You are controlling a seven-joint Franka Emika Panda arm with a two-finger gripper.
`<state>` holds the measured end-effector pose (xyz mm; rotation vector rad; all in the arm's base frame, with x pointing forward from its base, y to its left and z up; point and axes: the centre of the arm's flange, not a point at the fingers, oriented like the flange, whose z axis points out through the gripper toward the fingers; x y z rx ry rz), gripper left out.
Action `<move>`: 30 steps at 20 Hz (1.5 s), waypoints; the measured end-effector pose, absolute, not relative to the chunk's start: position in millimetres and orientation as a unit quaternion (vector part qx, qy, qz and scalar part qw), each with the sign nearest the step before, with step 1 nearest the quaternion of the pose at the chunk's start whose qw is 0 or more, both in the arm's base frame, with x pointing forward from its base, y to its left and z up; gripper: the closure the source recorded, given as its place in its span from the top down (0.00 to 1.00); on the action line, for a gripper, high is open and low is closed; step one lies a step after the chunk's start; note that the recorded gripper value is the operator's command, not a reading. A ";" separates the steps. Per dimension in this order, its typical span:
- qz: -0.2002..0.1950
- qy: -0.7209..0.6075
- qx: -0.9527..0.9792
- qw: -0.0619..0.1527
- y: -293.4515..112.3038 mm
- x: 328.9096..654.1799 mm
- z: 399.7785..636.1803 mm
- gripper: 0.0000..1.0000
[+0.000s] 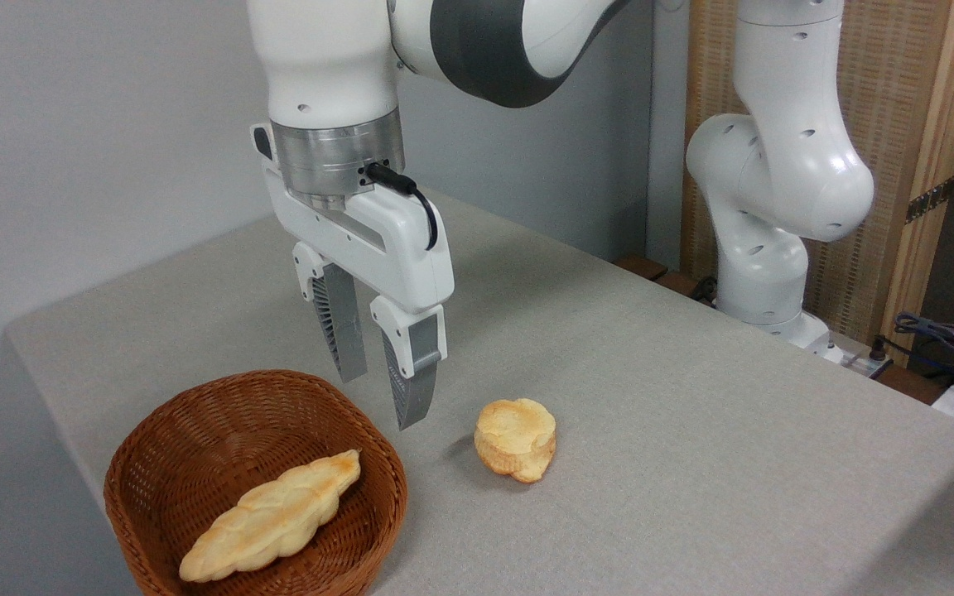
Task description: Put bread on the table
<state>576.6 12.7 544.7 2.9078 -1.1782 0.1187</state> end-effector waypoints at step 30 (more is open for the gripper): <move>0.091 -0.251 0.964 0.003 0.9 618.0 501.0 1.00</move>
